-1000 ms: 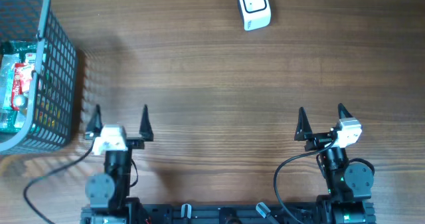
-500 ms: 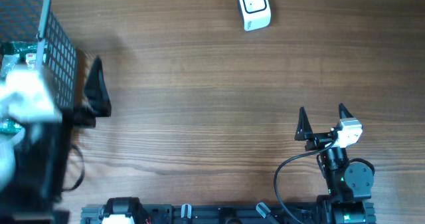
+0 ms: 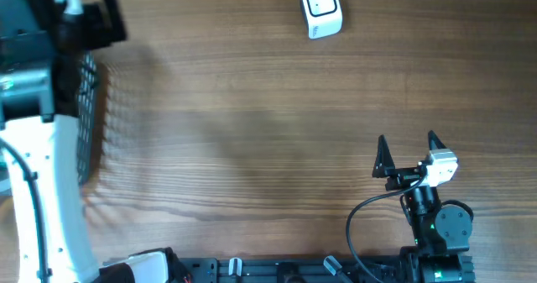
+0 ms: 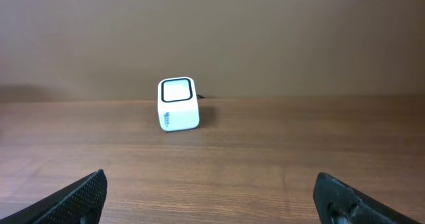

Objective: Scan the item barcode
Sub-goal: 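Reach the left gripper into the basket and grasp the Kleenex tissue pack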

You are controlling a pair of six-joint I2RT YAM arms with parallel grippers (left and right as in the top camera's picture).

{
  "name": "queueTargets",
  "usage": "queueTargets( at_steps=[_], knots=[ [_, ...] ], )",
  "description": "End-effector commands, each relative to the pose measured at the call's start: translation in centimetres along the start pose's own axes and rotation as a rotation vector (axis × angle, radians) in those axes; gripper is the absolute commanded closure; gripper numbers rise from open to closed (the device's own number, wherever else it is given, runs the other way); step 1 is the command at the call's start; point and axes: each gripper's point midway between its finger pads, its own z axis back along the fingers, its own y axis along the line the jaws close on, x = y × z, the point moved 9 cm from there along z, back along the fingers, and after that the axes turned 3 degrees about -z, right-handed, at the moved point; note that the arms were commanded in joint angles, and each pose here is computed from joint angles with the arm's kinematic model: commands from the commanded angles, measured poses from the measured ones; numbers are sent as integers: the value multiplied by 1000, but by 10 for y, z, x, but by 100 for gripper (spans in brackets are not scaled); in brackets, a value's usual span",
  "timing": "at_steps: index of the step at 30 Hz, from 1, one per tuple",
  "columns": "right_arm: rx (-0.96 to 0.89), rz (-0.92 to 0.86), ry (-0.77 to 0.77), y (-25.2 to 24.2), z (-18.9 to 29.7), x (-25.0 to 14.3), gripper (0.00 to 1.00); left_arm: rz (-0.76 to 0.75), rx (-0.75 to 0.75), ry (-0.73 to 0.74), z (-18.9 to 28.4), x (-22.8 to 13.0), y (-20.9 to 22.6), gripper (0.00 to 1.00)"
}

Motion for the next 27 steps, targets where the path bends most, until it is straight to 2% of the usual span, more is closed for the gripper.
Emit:
queueTargets(
  at_steps=[1,3,7,9,10,15,21,27],
  knots=[
    [-16,9,-10,-2,0,1,0,142,168,-39,16,3,61,0],
    [-16,9,-10,-2,0,1,0,204,261,-9,15,-8,106,0],
    [-16,9,-10,-2,0,1,0,319,159,35,0,-30,156,0],
    [-16,9,-10,-2,0,1,0,289,94,109,-22,-49,174,0],
    [-16,9,-10,-2,0,1,0,247,83,150,-31,-57,178,0],
    [-16,9,-10,-2,0,1,0,218,16,309,-84,-92,185,0],
    [-16,8,-10,-2,0,1,0,265,-41,464,-130,-133,185,4],
    [-16,9,-10,-2,0,1,0,263,-82,544,-160,-158,183,7]
  ],
)
